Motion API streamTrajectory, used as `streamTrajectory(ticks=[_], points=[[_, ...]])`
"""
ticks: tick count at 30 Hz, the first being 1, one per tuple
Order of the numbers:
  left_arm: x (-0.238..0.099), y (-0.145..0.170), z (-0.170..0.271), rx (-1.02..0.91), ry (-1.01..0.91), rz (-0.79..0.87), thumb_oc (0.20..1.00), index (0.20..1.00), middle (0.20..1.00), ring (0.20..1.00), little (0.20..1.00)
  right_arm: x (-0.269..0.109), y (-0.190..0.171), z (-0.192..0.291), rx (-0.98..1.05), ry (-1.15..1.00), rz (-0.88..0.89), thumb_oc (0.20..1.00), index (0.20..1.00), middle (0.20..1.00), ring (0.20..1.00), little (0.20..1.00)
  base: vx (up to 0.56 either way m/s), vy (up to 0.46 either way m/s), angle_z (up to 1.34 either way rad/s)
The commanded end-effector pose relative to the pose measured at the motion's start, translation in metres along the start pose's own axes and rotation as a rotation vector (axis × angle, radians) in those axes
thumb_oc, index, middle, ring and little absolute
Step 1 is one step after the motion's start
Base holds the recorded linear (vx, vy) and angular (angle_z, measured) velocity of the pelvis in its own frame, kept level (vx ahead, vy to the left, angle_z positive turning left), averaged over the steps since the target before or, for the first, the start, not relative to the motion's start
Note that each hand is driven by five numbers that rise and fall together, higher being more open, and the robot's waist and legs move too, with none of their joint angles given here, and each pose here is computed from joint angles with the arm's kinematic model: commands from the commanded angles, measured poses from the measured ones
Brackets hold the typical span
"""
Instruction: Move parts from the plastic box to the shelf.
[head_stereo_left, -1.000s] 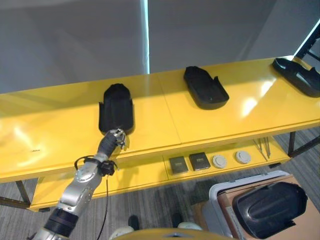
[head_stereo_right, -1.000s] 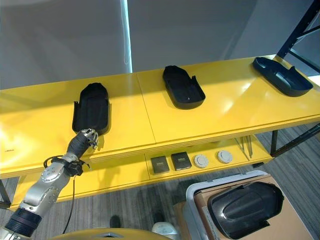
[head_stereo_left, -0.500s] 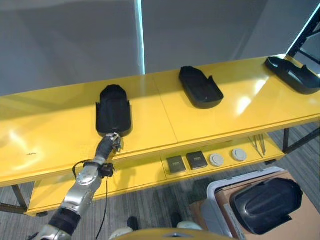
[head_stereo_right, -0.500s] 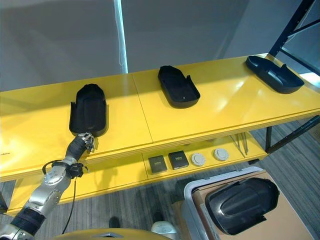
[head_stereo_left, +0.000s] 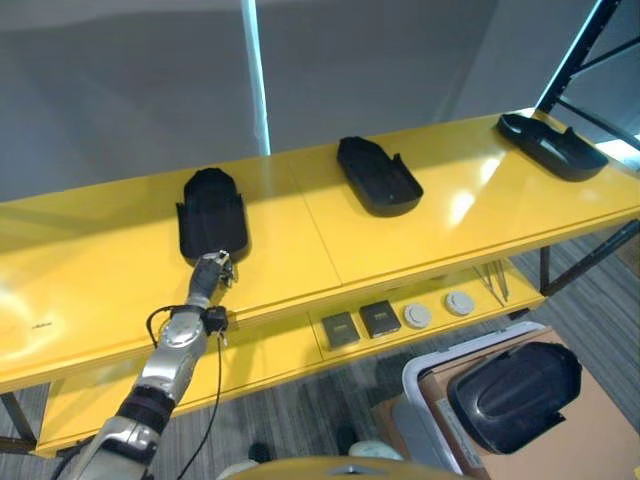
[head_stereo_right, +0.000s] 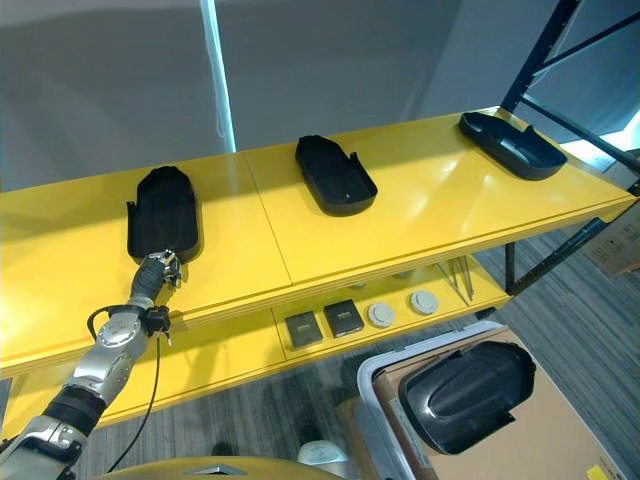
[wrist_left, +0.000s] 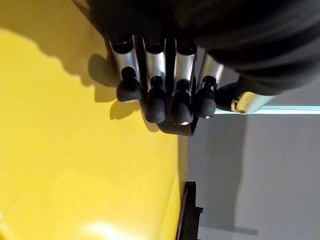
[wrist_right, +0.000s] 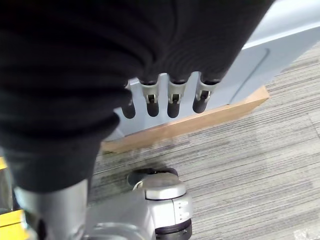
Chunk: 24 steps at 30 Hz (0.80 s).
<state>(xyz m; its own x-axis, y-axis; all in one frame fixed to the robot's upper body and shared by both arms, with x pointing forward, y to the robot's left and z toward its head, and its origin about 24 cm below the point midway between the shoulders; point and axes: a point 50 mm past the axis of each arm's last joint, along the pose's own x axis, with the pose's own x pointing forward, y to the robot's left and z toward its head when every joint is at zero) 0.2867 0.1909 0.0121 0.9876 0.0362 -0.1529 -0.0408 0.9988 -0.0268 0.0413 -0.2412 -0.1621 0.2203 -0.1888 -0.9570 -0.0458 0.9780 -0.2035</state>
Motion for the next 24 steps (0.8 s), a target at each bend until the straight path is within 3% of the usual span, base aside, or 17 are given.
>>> streamTrajectory(ticks=[1,5,7,9,10,12,24], points=[[0.013,-0.003,0.011,-0.006,-0.048,0.011,0.200,0.200,0.200,0.200,0.200,0.000,-0.013,-0.001,-0.077,0.022,-0.014,1.000,1.000,1.000,1.000,1.000,0.01,-0.001,-0.05],[0.013,-0.008,0.018,-0.025,-0.086,-0.034,0.200,0.200,0.200,0.200,0.200,0.000,-0.015,-0.001,-0.077,0.020,-0.014,1.000,1.000,1.000,1.000,1.000,0.00,0.000,-0.01],[0.011,-0.012,0.023,-0.028,-0.112,-0.063,0.319,0.319,0.319,0.319,0.319,0.000,-0.015,0.000,-0.075,0.018,-0.016,1.000,1.000,1.000,1.000,1.000,0.00,0.000,0.00],[0.010,-0.012,0.025,-0.029,-0.120,-0.074,0.351,0.351,0.351,0.351,0.351,0.000,-0.016,0.001,-0.074,0.017,-0.016,1.000,1.000,1.000,1.000,1.000,-0.01,0.021,0.00],[0.006,-0.016,0.034,-0.036,-0.152,-0.126,0.476,0.476,0.476,0.476,0.476,0.000,-0.017,0.001,-0.071,0.015,-0.020,1.000,1.000,1.000,1.000,1.000,-0.03,0.049,0.01],[0.001,-0.020,0.043,-0.038,-0.184,-0.186,1.000,1.000,1.000,1.000,1.000,0.000,-0.018,0.003,-0.069,0.009,-0.024,1.000,1.000,1.000,1.000,1.000,-0.04,0.064,-0.02],[-0.043,-0.039,0.102,-0.083,-0.400,-0.569,1.000,1.000,1.000,1.000,1.000,0.001,-0.021,0.020,-0.015,-0.026,-0.071,1.000,1.000,1.000,1.000,1.000,-0.08,0.118,0.02]])
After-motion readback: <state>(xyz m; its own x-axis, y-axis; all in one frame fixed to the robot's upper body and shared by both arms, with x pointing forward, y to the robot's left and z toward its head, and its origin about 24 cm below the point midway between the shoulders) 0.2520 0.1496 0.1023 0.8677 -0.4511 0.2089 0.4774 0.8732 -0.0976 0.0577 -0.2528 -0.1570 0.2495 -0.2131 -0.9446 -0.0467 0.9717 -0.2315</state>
